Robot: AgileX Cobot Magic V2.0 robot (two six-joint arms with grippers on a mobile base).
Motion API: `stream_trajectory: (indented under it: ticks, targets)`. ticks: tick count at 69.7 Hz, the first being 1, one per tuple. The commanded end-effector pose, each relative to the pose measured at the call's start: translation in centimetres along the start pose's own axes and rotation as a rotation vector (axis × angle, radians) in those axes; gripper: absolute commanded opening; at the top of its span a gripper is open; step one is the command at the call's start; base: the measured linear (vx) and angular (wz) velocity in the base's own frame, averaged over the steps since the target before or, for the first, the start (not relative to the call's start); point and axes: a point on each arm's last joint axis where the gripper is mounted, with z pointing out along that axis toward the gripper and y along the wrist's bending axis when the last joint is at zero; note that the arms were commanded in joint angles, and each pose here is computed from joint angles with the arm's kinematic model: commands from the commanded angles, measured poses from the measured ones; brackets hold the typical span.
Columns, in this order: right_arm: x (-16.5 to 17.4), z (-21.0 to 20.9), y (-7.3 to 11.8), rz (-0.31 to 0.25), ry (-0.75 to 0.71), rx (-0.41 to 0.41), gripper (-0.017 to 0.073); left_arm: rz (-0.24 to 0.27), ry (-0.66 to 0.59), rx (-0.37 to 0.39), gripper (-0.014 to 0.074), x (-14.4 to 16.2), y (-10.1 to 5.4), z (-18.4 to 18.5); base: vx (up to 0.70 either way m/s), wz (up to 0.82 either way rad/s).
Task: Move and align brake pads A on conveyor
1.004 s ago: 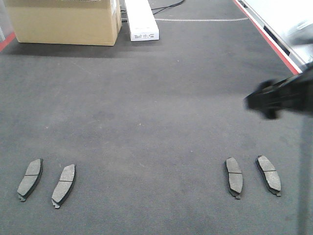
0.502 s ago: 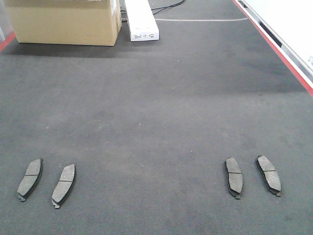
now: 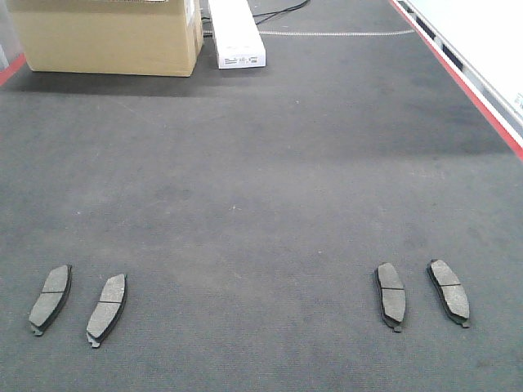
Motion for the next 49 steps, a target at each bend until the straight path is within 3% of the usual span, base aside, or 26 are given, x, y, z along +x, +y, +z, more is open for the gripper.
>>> stream_trajectory:
  ticks: [1,49]
  targets:
    - [-1.20,-0.08,-0.11,-0.010,-0.068,0.013,0.0450,0.002,-0.065,0.003,0.0459,-1.07,-0.04,-0.06,0.00,0.00]
    - [-1.20,-0.08,-0.11,-0.010,-0.068,0.013,0.0355,0.002,-0.065,0.003,0.0459,-1.07,-0.04,-0.06,0.00,0.00]
